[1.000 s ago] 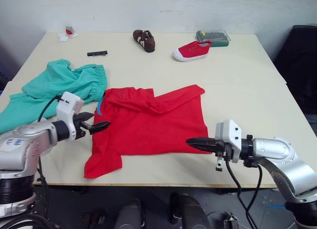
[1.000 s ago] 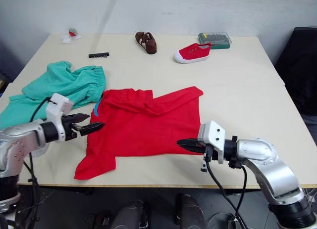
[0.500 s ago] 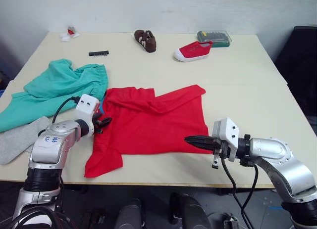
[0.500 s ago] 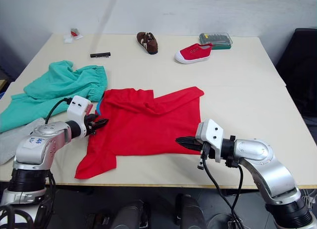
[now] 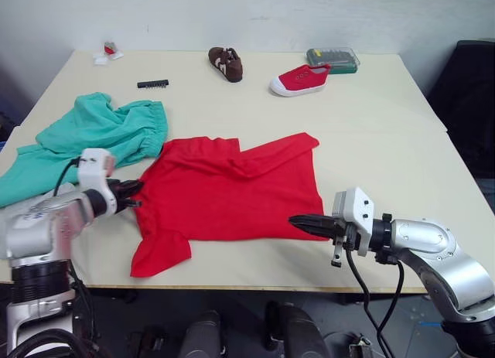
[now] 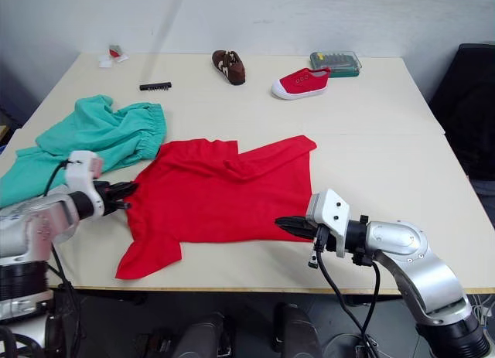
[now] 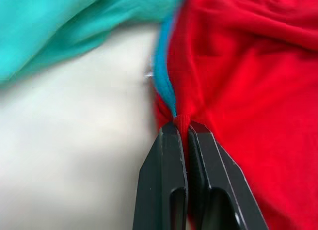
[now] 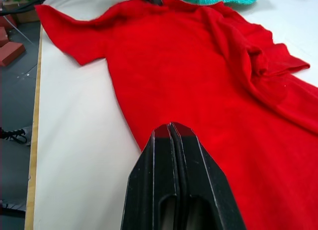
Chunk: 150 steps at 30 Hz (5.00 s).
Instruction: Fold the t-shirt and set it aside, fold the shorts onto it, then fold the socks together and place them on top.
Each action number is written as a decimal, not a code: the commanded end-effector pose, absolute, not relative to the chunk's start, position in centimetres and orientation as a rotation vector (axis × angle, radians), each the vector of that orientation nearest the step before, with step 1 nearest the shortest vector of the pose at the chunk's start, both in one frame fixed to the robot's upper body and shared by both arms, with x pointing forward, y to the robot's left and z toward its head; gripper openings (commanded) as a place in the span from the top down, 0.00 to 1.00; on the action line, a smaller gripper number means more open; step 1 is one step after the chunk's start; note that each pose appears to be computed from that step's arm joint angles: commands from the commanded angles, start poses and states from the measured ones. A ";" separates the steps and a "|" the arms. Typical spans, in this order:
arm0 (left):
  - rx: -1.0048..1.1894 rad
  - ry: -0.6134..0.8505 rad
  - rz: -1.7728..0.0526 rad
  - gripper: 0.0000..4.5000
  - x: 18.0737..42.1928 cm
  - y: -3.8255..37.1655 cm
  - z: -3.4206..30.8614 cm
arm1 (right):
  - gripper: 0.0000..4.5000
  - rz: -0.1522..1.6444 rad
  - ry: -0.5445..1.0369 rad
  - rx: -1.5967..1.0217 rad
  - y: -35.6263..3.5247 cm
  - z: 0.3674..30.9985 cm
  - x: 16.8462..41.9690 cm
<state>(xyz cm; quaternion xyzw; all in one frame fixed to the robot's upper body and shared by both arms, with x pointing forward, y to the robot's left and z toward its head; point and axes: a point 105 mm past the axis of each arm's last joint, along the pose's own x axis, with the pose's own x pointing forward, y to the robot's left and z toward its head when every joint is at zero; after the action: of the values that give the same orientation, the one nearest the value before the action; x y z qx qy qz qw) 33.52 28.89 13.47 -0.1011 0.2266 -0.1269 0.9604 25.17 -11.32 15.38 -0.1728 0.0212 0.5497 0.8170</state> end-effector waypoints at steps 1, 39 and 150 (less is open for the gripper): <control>-0.323 0.443 -0.355 0.99 33.1 28.4 14.7 | 1.00 1.191 0.003 -0.393 -11.1 16.1 24.9; 0.876 0.587 -1.452 0.12 21.2 25.1 16.3 | 1.00 1.288 0.096 -0.498 -12.7 14.7 24.5; 1.156 0.478 -1.515 0.00 21.4 29.2 11.3 | 0.00 1.379 0.107 -0.397 -11.0 15.5 22.8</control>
<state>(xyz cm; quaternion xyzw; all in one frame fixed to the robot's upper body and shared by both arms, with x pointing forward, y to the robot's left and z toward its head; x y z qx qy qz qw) 21.55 29.24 11.98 0.4850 0.1984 -0.6298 0.5733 23.24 -11.59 14.83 -0.1826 0.0673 0.6244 0.7564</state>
